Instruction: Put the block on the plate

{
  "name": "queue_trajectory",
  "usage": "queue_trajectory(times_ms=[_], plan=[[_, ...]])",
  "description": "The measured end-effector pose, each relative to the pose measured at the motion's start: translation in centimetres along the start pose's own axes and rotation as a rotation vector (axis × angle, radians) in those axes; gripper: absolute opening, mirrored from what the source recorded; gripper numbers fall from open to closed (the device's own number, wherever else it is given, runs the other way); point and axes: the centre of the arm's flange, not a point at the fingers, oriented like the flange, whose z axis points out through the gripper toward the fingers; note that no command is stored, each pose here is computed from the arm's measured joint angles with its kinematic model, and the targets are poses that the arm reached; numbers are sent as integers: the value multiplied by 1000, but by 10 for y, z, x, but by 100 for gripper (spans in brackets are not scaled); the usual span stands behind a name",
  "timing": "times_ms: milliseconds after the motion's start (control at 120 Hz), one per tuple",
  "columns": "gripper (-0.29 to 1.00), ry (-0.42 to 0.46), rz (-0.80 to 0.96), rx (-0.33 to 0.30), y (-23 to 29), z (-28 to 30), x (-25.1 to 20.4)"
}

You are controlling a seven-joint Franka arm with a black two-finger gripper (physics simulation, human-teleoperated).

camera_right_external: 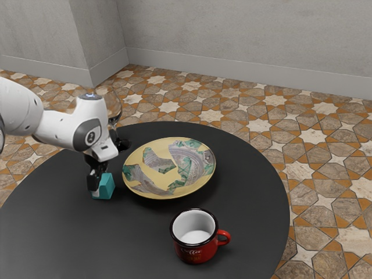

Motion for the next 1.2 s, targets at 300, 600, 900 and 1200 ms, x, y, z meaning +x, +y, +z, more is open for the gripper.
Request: queue_trajectory(times_ms=[300,600,900,1200], plan=[[33,9,16,39,-2,-13,-1],[30,71,32,180,24,-119,-4],[29,118,216,238,31,-157,120],[30,152,296,228,-5,-125,213]])
